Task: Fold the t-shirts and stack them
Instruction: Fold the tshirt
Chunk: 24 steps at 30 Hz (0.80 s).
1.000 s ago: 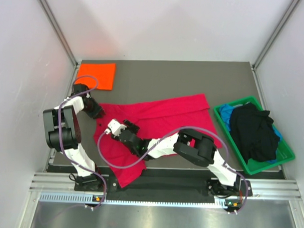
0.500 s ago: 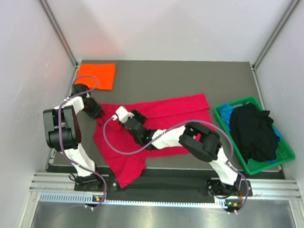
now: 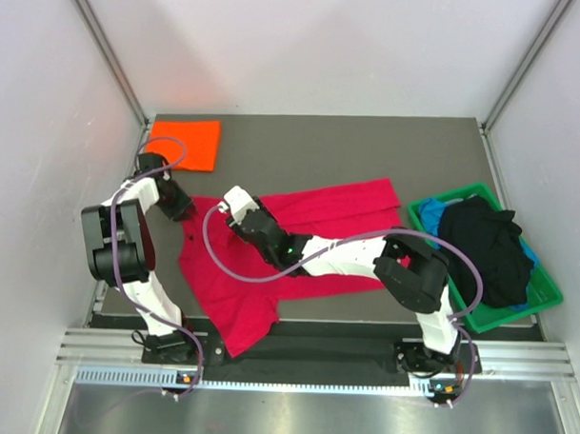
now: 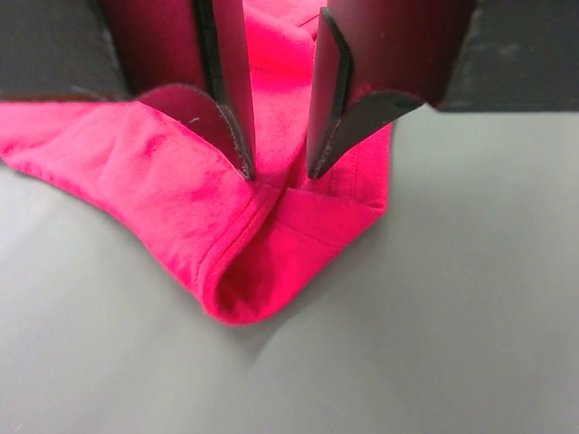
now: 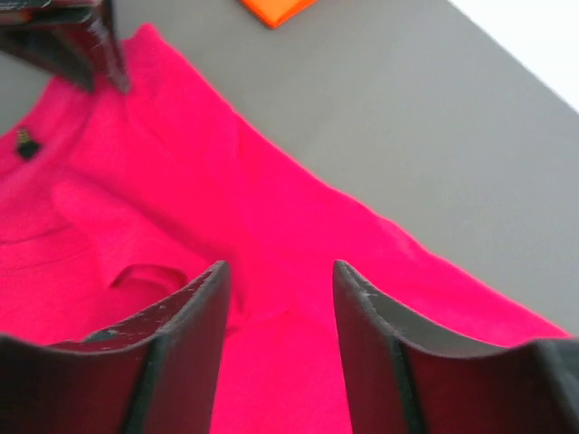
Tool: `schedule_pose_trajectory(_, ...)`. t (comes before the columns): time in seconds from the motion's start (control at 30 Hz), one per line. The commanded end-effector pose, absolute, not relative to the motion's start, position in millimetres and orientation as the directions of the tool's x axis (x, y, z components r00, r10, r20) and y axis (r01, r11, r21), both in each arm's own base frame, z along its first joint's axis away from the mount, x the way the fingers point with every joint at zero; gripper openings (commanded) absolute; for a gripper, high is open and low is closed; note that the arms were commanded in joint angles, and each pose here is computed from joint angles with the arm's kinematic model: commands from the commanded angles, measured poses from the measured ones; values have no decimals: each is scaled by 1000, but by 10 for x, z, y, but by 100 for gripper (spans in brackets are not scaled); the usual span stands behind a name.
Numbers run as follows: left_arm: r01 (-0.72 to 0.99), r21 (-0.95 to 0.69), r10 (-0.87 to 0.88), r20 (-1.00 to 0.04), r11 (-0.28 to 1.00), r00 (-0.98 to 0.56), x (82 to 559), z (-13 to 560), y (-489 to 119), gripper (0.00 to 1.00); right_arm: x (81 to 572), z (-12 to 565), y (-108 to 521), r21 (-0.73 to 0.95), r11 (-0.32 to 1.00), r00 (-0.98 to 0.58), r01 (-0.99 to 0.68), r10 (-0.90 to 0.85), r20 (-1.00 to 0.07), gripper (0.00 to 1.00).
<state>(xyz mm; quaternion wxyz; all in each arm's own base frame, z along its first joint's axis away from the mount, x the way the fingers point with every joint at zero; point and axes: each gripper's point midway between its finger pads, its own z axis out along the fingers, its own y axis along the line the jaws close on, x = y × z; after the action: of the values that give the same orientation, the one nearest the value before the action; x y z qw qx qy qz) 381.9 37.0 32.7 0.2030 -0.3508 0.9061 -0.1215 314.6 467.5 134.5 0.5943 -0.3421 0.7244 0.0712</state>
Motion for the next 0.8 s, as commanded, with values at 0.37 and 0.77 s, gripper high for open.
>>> schedule_pose_trajectory(0.37, -507, -364, -624, -444, 781, -643, 3521, 1112, 220, 28, 2775, 1439, 4660, 337, 778, -527, -531, 8, -850, 33)
schedule_pose_trajectory(0.77, -481, -549, -689, -270, 684, -672, 3023, 677, -301, 32, 2613, 1094, 4705, 373, 704, -517, -605, 9, -856, 46)
